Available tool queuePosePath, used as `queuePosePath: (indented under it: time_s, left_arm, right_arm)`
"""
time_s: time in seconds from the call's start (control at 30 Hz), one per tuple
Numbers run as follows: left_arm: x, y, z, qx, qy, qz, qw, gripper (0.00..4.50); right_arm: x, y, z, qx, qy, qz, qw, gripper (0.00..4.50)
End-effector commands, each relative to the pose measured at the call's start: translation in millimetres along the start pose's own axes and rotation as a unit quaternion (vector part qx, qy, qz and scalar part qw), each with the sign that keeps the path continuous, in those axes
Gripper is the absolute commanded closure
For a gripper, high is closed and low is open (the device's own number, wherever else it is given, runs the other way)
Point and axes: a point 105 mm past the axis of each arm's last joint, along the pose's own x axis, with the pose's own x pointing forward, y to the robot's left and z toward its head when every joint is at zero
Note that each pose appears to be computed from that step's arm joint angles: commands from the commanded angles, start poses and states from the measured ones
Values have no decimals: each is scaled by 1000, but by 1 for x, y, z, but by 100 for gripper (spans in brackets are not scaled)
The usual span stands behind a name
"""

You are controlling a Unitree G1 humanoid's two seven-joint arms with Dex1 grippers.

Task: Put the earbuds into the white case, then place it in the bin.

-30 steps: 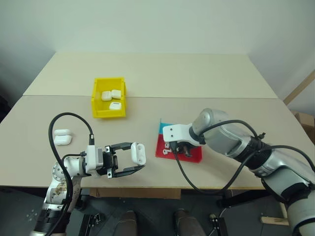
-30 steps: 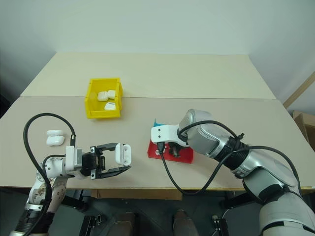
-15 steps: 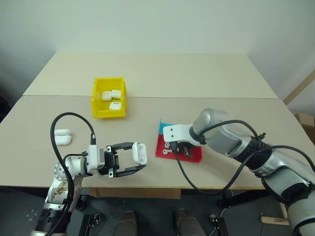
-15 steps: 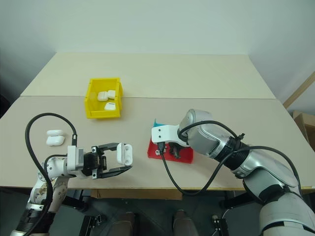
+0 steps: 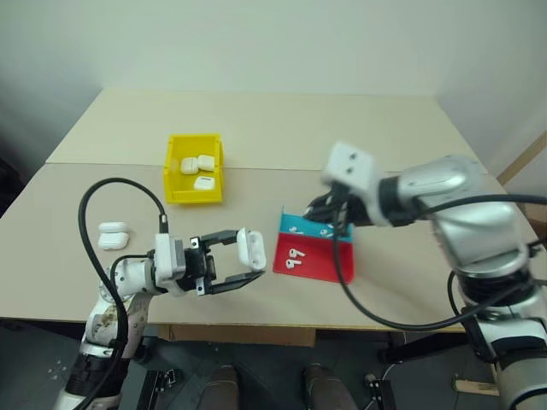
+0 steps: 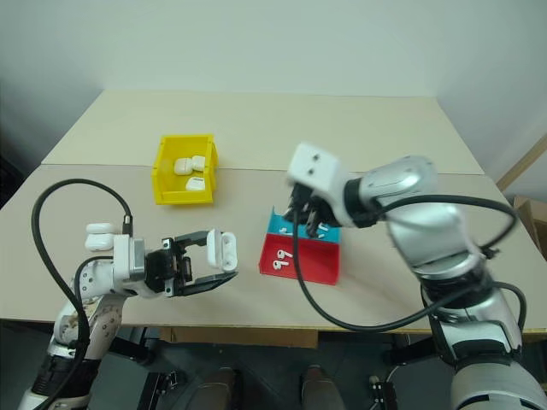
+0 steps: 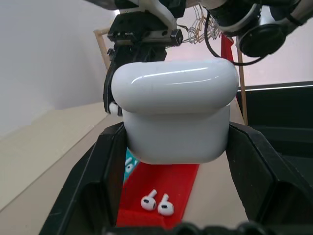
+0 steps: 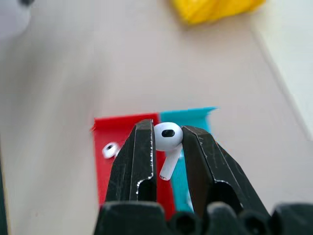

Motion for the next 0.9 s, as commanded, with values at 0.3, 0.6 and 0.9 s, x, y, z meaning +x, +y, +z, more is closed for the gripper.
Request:
queuePosePath:
  time_s: [0.3, 0.6, 0.9]
  left_arm:
    - [42, -1, 39, 2, -83, -56, 995, 172]
    - [44, -9, 50, -17, -115, -74, 990, 172]
    - [47, -13, 57, -22, -127, -93, 987, 172]
  right_arm:
    - [-61, 30, 45, -37, -332, -49, 941, 382]
    - [-67, 43, 54, -47, -476, 19, 878, 382]
    - [-57, 57, 51, -95, -491, 100, 860, 382]
